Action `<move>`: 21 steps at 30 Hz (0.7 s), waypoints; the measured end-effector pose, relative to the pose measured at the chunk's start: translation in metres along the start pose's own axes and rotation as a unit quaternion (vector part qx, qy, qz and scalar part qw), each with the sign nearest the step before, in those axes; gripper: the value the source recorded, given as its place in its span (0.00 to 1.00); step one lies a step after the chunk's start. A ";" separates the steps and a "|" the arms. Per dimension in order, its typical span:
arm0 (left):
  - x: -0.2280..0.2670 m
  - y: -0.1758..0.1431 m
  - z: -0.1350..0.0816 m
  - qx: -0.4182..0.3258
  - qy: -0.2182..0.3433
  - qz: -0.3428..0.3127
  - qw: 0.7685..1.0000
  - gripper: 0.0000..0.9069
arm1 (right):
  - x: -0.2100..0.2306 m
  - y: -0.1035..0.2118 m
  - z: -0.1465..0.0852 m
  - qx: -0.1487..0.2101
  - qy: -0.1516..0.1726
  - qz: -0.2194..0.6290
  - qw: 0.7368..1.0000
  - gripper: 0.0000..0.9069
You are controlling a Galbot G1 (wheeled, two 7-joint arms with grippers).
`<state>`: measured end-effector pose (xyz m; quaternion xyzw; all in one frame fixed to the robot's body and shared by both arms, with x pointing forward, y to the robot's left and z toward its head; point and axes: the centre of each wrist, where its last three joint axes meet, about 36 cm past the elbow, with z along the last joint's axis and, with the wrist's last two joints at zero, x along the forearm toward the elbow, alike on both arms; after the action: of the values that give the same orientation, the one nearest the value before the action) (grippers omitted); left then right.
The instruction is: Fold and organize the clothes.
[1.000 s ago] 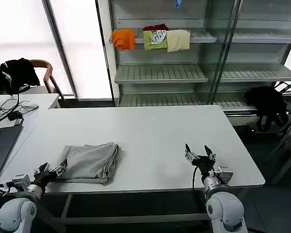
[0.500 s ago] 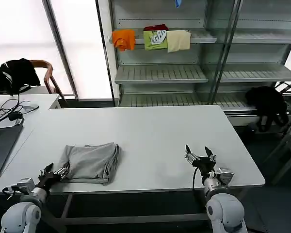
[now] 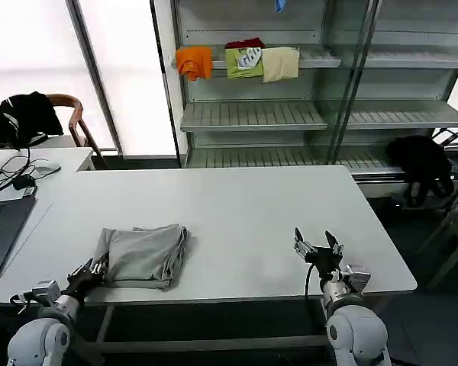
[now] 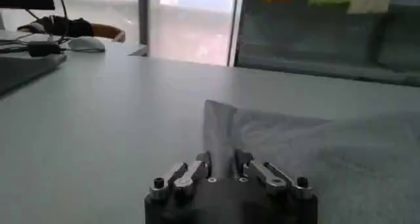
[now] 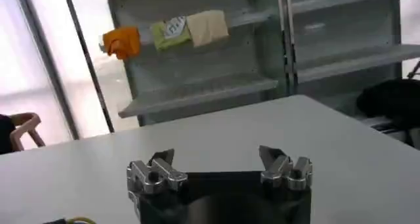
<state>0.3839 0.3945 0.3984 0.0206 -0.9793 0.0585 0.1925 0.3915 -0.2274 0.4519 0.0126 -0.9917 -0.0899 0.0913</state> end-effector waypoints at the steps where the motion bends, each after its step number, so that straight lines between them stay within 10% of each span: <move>1: 0.000 0.000 0.000 0.000 -0.003 0.000 1.000 0.00 | 0.000 0.000 0.000 0.000 -0.001 0.000 1.000 1.00; 12: 0.006 0.027 -0.032 -0.054 -0.067 -0.026 0.996 0.00 | 0.003 -0.005 -0.004 0.002 -0.006 0.003 1.000 1.00; 21: 0.027 0.089 -0.104 -0.219 -0.110 -0.108 0.963 0.01 | -0.002 -0.002 -0.001 -0.005 -0.004 -0.002 1.000 1.00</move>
<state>0.3922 0.4947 0.4952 0.0896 -0.9752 -0.1815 0.0890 0.3933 -0.2295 0.4518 0.0137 -0.9916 -0.0947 0.0874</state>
